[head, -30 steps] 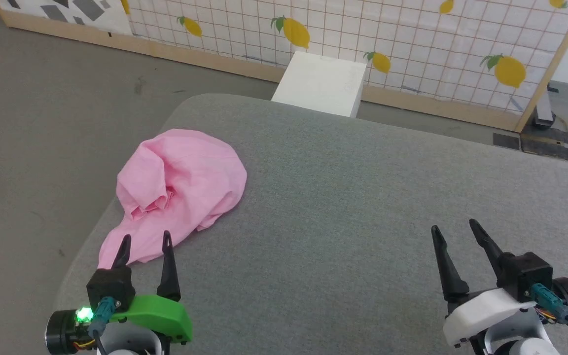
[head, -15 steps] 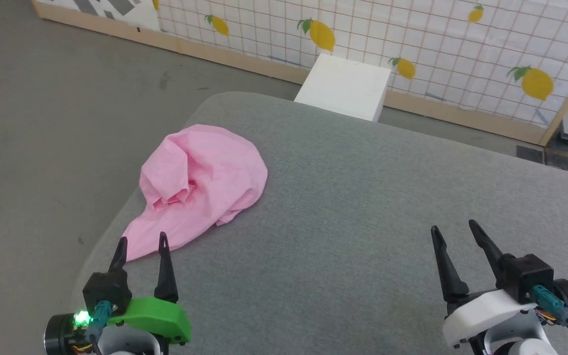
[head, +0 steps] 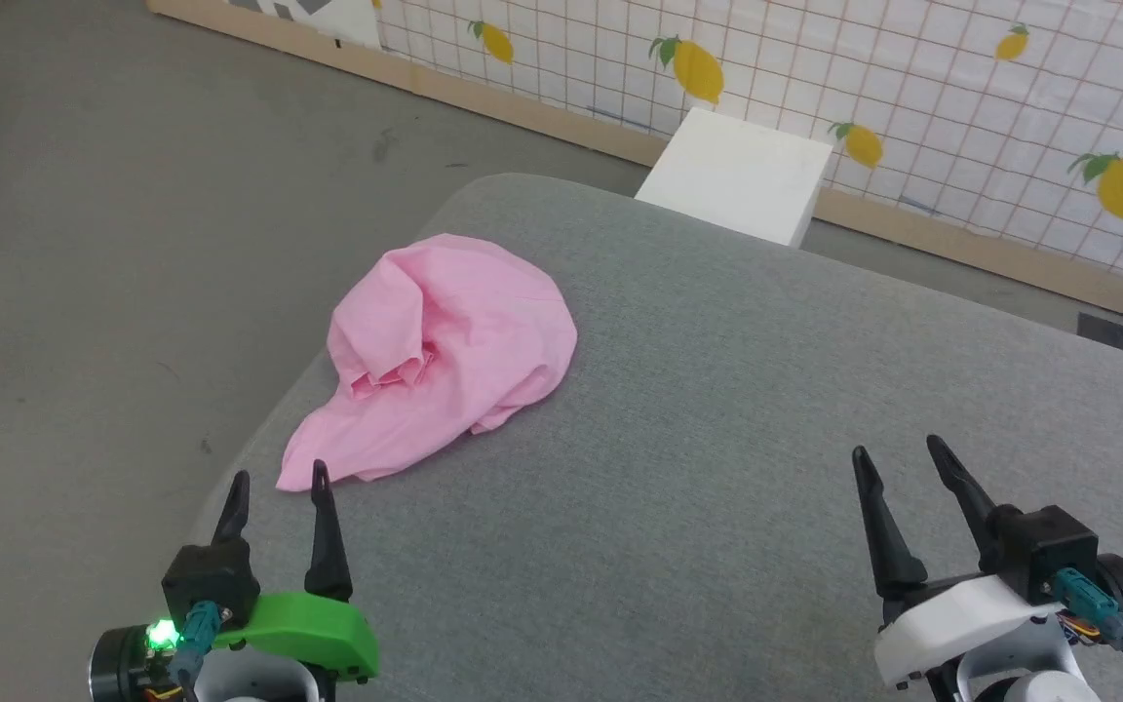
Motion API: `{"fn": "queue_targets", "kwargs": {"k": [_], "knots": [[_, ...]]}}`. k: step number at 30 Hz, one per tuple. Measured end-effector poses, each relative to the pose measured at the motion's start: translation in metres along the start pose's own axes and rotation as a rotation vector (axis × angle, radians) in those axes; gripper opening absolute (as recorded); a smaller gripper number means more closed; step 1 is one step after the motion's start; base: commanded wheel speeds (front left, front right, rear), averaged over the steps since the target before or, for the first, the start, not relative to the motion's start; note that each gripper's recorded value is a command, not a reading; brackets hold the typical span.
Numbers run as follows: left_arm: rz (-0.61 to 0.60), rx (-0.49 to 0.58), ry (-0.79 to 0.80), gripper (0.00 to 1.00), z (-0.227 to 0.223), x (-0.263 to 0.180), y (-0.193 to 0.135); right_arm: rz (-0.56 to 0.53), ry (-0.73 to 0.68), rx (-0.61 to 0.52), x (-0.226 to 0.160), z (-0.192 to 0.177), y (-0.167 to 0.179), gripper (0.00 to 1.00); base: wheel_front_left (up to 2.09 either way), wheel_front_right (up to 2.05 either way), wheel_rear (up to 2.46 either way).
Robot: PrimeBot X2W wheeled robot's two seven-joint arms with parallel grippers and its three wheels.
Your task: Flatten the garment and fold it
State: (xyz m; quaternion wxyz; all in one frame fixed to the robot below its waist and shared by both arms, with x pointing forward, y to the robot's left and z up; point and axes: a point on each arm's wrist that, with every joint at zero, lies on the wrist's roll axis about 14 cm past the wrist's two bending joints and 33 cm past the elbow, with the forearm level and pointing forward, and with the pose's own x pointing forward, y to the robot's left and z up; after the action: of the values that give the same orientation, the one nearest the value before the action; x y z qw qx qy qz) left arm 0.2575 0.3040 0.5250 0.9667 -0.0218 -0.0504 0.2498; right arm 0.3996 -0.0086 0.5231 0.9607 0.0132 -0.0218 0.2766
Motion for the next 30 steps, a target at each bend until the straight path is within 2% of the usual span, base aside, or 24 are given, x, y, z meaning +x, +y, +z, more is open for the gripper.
{"fn": "queue_targets", "kwargs": {"k": [24, 27, 30], "knots": [[0.118, -0.016, -0.021, 1.0, 0.0, -0.016, 0.032, 0.09, -0.009, 0.027, 0.018, -0.004, 0.028, 1.0, 0.0, 0.0, 0.0], [0.104, -0.045, -0.008, 1.0, -0.001, -0.006, 0.028, 0.092, -0.018, 0.036, 0.024, -0.003, 0.028, 1.0, 0.0, 0.0, 0.0], [0.057, -0.068, -0.016, 1.0, 0.013, 0.023, 0.015, 0.095, -0.039, 0.034, 0.034, 0.002, 0.026, 1.0, 0.0, 0.0, 0.0]]}}
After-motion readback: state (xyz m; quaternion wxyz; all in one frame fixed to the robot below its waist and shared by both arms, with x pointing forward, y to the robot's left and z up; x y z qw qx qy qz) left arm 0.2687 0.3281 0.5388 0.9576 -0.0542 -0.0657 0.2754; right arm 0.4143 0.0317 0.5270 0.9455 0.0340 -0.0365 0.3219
